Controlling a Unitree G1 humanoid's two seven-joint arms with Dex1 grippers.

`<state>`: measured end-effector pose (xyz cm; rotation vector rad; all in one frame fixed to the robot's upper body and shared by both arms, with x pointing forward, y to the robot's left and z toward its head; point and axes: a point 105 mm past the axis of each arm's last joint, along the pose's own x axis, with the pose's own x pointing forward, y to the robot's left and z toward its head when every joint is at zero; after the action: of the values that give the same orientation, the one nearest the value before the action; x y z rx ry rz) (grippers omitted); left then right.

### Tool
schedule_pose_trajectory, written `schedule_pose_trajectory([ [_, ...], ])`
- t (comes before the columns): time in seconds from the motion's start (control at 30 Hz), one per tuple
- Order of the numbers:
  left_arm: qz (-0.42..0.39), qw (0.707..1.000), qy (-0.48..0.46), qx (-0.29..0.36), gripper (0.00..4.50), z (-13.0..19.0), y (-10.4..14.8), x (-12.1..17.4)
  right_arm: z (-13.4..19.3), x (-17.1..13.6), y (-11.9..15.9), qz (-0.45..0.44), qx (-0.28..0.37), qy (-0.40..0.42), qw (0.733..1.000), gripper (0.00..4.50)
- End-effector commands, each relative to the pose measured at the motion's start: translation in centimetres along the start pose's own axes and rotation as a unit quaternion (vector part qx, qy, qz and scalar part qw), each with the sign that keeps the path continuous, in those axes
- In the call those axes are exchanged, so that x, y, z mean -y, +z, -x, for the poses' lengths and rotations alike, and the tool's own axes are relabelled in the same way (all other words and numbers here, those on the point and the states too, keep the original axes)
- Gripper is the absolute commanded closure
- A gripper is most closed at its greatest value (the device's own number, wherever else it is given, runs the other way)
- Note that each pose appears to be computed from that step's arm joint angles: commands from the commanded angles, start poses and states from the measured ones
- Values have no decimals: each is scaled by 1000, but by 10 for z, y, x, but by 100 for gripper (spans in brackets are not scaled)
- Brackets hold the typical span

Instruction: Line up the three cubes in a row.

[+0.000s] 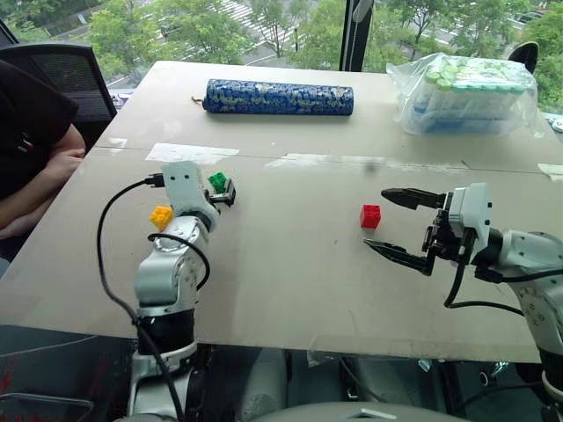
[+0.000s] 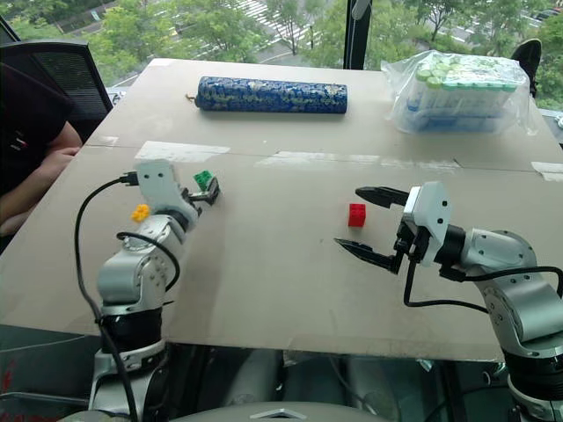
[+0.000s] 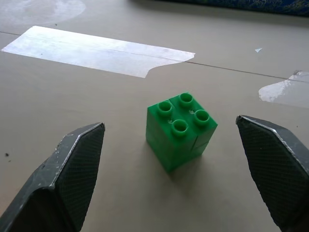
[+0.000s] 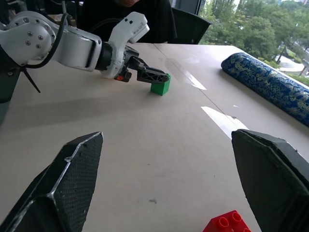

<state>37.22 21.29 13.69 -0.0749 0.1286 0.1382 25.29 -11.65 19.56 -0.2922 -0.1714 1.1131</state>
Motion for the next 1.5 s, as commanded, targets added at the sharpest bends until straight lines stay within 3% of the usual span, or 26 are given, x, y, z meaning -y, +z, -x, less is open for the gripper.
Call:
schedule_pose_trajectory([
  [0.03, -1, 1000, 24, 18, 0, -11, 2, 11, 3, -1, 21, 18, 28, -14, 999, 12],
  [0.17, -1, 998, 62, 18, 0, -18, -2, 9, 3, -1, 21, 19, 22, -18, 999, 12],
  [0.27, -5, 996, 80, 39, 74, -20, 1, 5, 4, -2, 21, 17, 21, -21, 999, 0],
  [0.4, -21, 995, 78, 52, 266, -19, 2, 3, 5, -2, 21, 16, 18, -25, 999, 0],
  [0.47, -36, 996, 58, 62, 321, -18, 3, 2, 6, -2, 19, 12, 14, -29, 999, 0],
  [0.6, -118, 983, -91, 110, 321, -8, 9, 18, 11, -7, 12, 6, -3, -33, 999, 0],
  [0.67, -74, 973, -188, 108, 321, 1, 10, 28, 16, -10, 7, 8, -17, -33, 999, 0],
  [0.73, -75, 895, -434, 71, 321, 38, 6, 60, 27, -14, -1, 2, -39, -24, 999, 0],
  [0.8, -123, 827, -548, 34, 321, 58, -4, 67, 33, -16, -5, -5, -54, -19, 998, 0],
  [1.0, -226, 718, -659, -16, 321, 43, -28, 87, 44, -19, -12, -11, -85, -20, 996, 0],
  [1.1, -253, 686, -682, -15, 321, 37, -31, 101, 50, -21, -13, -18, -90, -23, 995, 0],
  [1.27, -270, 665, -696, -2, 321, 27, -26, 117, 58, -23, -16, -20, -105, -40, 993, 0],
  [1.5, -279, 664, -694, 4, 321, 17, -23, 126, 64, -28, -16, -24, -111, -61, 992, 0],
])
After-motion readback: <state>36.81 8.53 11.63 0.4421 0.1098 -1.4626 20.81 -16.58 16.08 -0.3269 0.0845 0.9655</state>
